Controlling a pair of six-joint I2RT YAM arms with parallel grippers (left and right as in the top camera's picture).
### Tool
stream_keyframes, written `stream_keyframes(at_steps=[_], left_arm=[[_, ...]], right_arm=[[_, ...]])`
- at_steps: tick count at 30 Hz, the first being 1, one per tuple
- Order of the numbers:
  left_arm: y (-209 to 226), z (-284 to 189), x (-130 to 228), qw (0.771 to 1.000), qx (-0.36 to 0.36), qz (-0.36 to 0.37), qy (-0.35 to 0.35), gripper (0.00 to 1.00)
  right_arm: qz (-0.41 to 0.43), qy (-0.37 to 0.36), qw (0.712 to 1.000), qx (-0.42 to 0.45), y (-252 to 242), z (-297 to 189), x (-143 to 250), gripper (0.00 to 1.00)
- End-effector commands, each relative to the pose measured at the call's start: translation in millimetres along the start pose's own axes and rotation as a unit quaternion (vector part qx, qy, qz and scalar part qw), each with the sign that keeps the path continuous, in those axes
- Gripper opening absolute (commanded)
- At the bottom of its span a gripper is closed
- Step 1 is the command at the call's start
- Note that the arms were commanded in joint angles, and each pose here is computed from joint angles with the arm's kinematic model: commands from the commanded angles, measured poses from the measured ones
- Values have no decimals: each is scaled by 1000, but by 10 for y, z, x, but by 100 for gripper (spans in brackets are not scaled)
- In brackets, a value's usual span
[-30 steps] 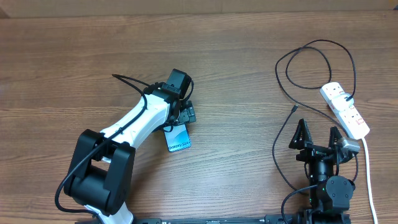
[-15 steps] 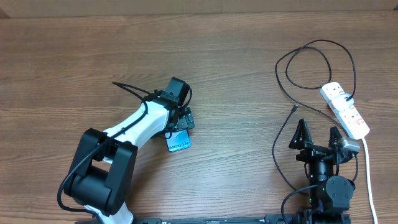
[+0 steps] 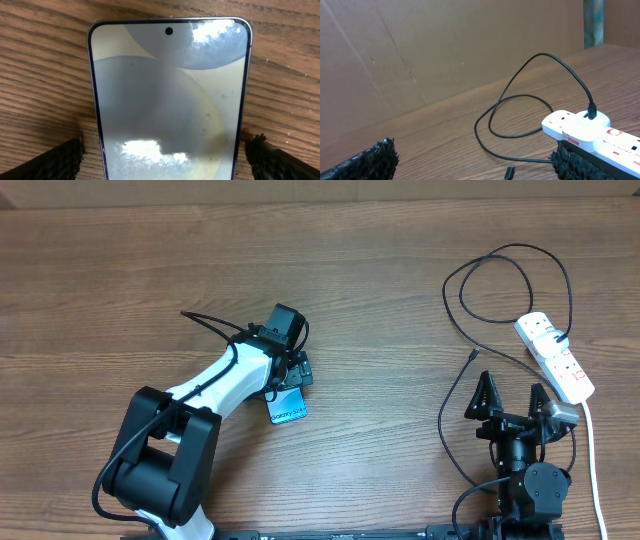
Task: Plug charger to phone and switch on socket
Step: 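Close the left gripper on the phone's bottom edge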
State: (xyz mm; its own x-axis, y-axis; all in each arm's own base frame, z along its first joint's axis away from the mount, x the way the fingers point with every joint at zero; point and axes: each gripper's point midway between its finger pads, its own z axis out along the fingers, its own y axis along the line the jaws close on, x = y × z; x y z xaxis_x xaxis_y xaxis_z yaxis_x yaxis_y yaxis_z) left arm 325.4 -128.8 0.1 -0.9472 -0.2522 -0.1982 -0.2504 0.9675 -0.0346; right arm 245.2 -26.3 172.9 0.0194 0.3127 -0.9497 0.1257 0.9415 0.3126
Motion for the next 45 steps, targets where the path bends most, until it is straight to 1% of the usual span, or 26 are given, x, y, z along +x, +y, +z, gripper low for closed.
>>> stream_keyframes(at_steps=[1,9,11,16,24,28,31,35,37,41,45], left_arm=[[63,102,147,1000,-5,9,23,100],[67,154,235,999,3,8,35,100],[69,153,243,999,3,8,36,97],[33,147,309,998,16,9,53,92],[48,142,344,998,13,9,61,77],[48,142,350,998,14,9,63,77],[53,141,357,998,13,9,64,71],[63,139,370,998,11,9,67,66],[63,139,370,998,11,9,67,65],[62,139,366,998,11,9,66,56],[63,139,367,998,11,9,66,55]], right_arm=[[-7,-2,1000,-4,9,-1,15,100],[-7,-2,1000,-4,9,-1,15,100],[-7,-2,1000,-4,9,-1,15,100],[-7,-2,1000,-4,9,-1,15,100],[-7,-2,1000,-4,9,-1,15,100],[-7,-2,1000,-4,9,-1,15,100],[-7,-2,1000,-4,9,-1,15,100],[-7,-2,1000,-4,9,-1,15,100],[-7,-2,1000,-4,9,-1,15,100],[-7,-2,1000,-4,9,-1,15,100],[-7,-2,1000,-4,9,-1,15,100]])
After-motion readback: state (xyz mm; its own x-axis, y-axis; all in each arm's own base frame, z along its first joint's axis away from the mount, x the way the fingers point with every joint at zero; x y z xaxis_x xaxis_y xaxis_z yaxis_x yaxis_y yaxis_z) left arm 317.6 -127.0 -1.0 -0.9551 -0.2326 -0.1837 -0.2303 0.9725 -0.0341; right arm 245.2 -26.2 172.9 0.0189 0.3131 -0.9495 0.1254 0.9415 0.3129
